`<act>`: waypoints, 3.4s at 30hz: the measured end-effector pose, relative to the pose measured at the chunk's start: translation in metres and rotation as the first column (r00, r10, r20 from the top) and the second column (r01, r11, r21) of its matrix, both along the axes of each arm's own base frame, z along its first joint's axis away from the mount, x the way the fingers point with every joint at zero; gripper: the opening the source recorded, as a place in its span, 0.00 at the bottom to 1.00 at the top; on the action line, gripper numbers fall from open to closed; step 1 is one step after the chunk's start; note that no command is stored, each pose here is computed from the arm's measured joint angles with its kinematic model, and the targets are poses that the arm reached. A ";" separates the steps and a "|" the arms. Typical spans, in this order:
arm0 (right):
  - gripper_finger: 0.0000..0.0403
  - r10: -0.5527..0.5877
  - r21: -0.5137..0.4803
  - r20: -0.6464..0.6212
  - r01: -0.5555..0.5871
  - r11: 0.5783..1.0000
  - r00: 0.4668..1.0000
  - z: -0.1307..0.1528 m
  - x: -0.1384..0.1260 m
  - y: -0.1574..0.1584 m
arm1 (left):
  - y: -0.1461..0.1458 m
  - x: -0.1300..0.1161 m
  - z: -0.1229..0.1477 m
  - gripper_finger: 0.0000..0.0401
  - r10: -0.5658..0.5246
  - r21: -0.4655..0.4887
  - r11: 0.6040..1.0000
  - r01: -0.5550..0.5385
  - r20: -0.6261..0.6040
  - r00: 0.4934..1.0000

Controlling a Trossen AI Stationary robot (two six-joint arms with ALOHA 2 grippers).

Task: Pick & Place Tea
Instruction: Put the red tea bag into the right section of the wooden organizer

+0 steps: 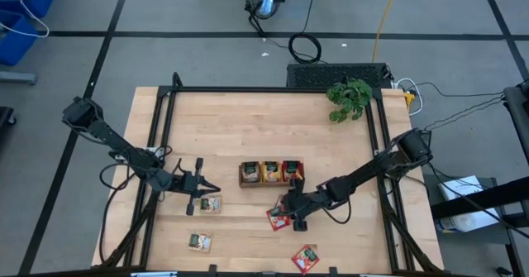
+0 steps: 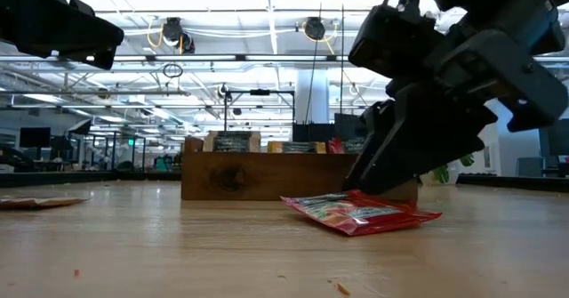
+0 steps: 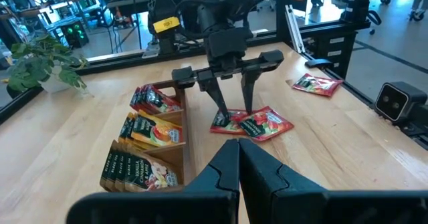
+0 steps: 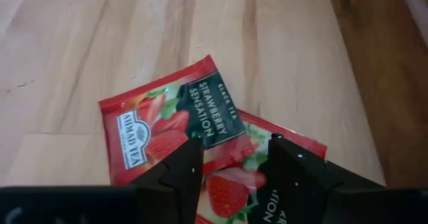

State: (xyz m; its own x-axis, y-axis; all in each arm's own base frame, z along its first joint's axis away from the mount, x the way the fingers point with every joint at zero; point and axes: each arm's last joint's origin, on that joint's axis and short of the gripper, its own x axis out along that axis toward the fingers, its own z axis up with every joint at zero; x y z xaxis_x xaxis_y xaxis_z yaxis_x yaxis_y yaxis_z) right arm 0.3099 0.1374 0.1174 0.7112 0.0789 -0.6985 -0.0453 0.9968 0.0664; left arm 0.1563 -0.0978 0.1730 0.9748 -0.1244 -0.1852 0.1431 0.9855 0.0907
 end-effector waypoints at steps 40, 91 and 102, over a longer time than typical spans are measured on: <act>0.21 0.032 0.036 -0.010 -0.031 0.999 0.999 -0.014 0.005 0.002 | 0.000 0.000 0.001 0.02 0.001 -0.020 1.000 -0.001 0.002 1.000; 0.00 0.210 -0.139 0.108 -0.194 0.971 0.972 -0.028 0.000 0.047 | -0.061 0.160 -0.029 0.21 -0.001 -0.345 0.930 -0.127 -0.347 0.938; 0.00 0.217 -0.171 0.025 -0.210 0.963 0.976 -0.056 0.000 0.038 | -0.057 0.186 -0.069 0.47 -0.019 -0.368 0.903 -0.222 -0.551 0.834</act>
